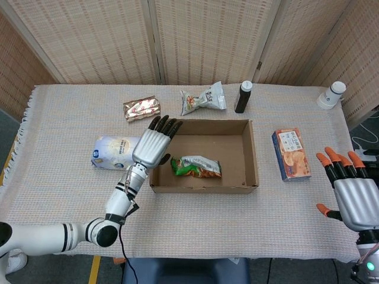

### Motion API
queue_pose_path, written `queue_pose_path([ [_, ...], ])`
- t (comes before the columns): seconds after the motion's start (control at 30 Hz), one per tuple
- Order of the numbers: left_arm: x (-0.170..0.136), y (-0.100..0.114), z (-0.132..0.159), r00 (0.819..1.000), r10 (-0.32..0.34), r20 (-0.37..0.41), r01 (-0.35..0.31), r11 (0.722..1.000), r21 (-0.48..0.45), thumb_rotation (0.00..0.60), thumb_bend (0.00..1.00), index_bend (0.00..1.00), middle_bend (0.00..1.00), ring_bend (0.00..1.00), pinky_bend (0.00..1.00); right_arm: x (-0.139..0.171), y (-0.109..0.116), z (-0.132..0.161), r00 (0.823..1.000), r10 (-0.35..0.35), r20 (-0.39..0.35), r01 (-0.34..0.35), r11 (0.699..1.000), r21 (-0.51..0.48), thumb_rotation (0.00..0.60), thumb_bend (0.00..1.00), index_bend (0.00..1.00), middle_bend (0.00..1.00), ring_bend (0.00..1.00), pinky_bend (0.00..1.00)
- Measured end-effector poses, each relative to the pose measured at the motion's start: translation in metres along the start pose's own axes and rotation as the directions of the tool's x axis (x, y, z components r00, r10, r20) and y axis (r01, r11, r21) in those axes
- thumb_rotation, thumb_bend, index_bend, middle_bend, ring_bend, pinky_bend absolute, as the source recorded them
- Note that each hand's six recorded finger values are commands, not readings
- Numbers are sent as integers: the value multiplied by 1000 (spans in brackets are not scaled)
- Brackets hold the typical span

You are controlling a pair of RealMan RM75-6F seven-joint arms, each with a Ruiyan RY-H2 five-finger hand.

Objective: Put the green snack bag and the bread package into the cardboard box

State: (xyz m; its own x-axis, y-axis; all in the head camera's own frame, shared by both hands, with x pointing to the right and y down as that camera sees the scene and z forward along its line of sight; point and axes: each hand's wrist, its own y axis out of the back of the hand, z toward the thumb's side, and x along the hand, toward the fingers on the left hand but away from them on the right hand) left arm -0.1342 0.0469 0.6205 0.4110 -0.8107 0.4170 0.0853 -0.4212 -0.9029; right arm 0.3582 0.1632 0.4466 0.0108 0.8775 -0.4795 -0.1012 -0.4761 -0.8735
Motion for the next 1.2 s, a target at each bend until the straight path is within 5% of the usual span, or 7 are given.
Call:
queue_pose_path([
  [0.3,-25,-9,-89,968,-220,-118,229,971,70,600,224,0,0,0,31,-1,-6,4,1000,17,-10,-17,1000,8,600,27,81,0,0,0],
  [0.53,-33,-21,-98,922,-362,-134,365,931,-5,600,219,0,0,0,31,-3,-10,7,1000,27,-15,-27,1000,14,600,27,97,0,0,0],
  [1.2,-16,-59,-115,889,-423,-176,444,891,99,600,219,0,0,0,33,-1,-8,1,1000,21,8,-21,1000,15,600,27,90,0,0,0],
])
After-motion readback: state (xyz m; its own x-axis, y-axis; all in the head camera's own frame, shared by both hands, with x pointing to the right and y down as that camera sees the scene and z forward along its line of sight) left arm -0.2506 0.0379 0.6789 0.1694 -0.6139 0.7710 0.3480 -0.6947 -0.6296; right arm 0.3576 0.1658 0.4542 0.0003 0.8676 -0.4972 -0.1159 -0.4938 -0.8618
